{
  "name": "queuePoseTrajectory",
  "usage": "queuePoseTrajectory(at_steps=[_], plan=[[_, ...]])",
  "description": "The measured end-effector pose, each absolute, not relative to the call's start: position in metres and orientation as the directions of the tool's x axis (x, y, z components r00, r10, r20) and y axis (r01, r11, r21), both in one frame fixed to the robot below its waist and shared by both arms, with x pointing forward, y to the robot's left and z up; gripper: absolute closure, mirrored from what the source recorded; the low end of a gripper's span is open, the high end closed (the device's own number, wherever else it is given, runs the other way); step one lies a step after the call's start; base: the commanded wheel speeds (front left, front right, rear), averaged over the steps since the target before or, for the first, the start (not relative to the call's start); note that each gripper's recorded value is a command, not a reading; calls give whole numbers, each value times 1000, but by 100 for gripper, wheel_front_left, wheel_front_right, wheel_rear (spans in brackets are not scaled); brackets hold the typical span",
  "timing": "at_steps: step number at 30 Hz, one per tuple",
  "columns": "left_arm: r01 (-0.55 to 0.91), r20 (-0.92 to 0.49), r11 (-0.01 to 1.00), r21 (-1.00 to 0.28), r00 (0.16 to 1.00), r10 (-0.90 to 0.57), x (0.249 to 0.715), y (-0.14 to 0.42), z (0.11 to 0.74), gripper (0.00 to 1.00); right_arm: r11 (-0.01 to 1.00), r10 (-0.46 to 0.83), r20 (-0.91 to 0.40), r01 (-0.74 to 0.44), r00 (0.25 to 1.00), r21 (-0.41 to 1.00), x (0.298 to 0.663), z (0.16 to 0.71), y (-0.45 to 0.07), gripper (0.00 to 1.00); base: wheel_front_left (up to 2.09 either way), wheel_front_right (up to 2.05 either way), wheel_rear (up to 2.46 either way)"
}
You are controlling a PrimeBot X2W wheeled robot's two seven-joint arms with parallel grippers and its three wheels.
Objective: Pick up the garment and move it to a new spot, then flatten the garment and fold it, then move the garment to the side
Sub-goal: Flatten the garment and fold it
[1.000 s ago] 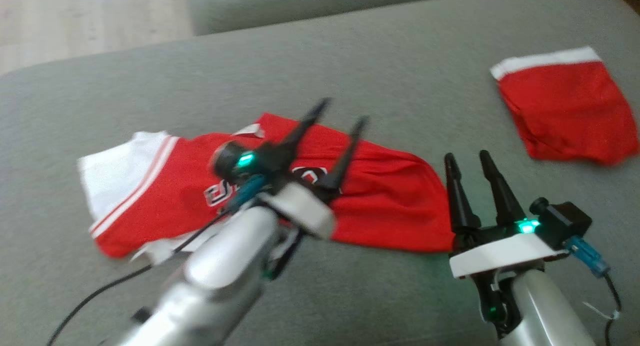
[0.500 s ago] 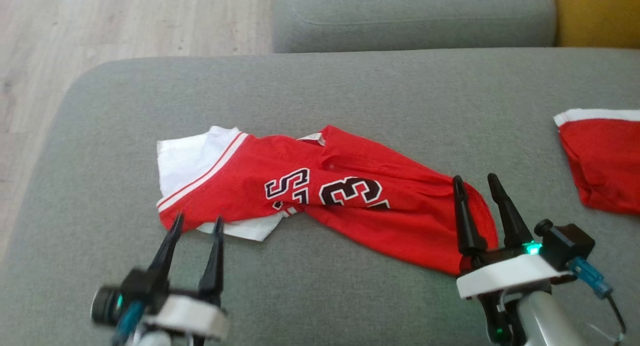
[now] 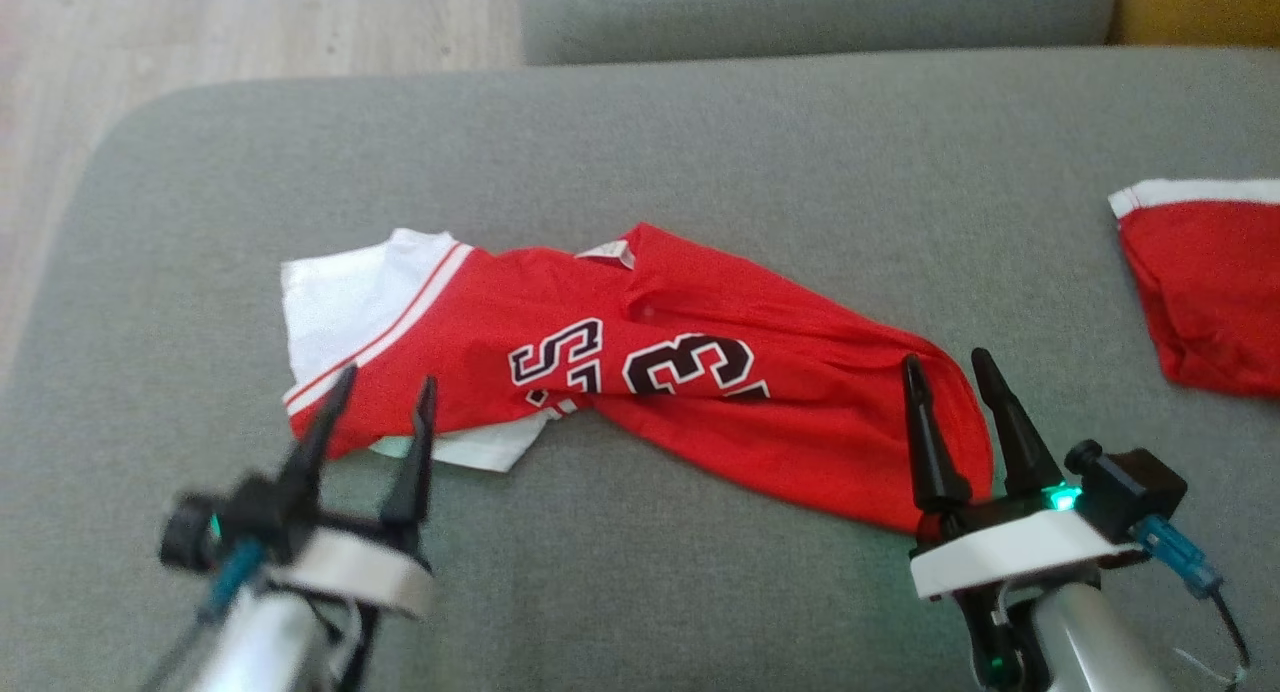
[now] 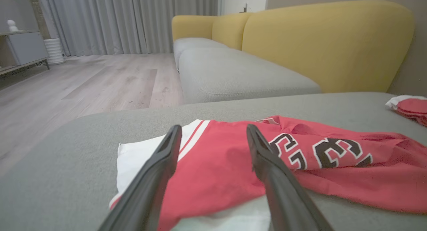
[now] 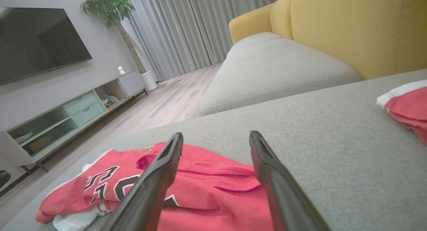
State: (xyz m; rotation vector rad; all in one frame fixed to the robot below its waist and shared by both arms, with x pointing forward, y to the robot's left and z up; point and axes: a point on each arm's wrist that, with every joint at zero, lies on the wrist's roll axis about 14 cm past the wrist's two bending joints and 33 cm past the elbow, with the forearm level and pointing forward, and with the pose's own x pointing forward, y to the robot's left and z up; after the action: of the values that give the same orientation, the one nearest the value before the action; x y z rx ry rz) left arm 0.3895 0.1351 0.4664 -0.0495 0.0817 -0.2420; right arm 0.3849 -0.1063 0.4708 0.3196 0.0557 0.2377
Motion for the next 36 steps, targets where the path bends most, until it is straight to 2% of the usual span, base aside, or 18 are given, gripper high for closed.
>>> queuePoseTrajectory(at_steps=[6,11,15,19,20,24,30,31,32,33,36], plan=[[320,-249,946,60,922,-296,454,157,456,0,928,219,-30,-199,975,315,400,464,-114,0,0,0,0],[306,-473,949,77,849,-235,494,185,430,0,933,200,-40,-178,979,313,414,458,-121,0,0,0,0],[304,-610,950,70,766,-200,508,196,404,0,936,185,-74,-153,980,317,417,445,-127,0,0,0,0],[333,-704,943,-12,667,-244,513,181,382,0,939,164,-89,-128,983,318,423,438,-134,0,0,0,0],[333,-704,943,-12,667,-244,513,181,382,0,939,164,-89,-128,983,318,423,438,-134,0,0,0,0],[350,-790,936,-42,562,-245,509,180,361,0,941,150,-92,-114,984,318,429,435,-140,0,0,0,0],[363,-853,929,-75,460,-248,511,181,356,0,945,132,-103,-94,986,312,430,431,-147,0,0,0,0],[364,-859,928,-82,446,-251,510,181,356,19,946,130,-103,-92,986,311,430,431,-148,0,0,0,0],[369,-863,925,-86,436,-254,510,180,356,73,946,127,-104,-89,986,310,430,431,-149,0,0,0,0],[372,-863,924,-91,434,-260,510,179,357,100,947,125,-104,-87,987,310,429,431,-149,0,0,0,0],[398,-839,915,-73,472,-272,514,176,359,100,948,121,-104,-83,987,308,429,431,-151,0,0,0,0]])
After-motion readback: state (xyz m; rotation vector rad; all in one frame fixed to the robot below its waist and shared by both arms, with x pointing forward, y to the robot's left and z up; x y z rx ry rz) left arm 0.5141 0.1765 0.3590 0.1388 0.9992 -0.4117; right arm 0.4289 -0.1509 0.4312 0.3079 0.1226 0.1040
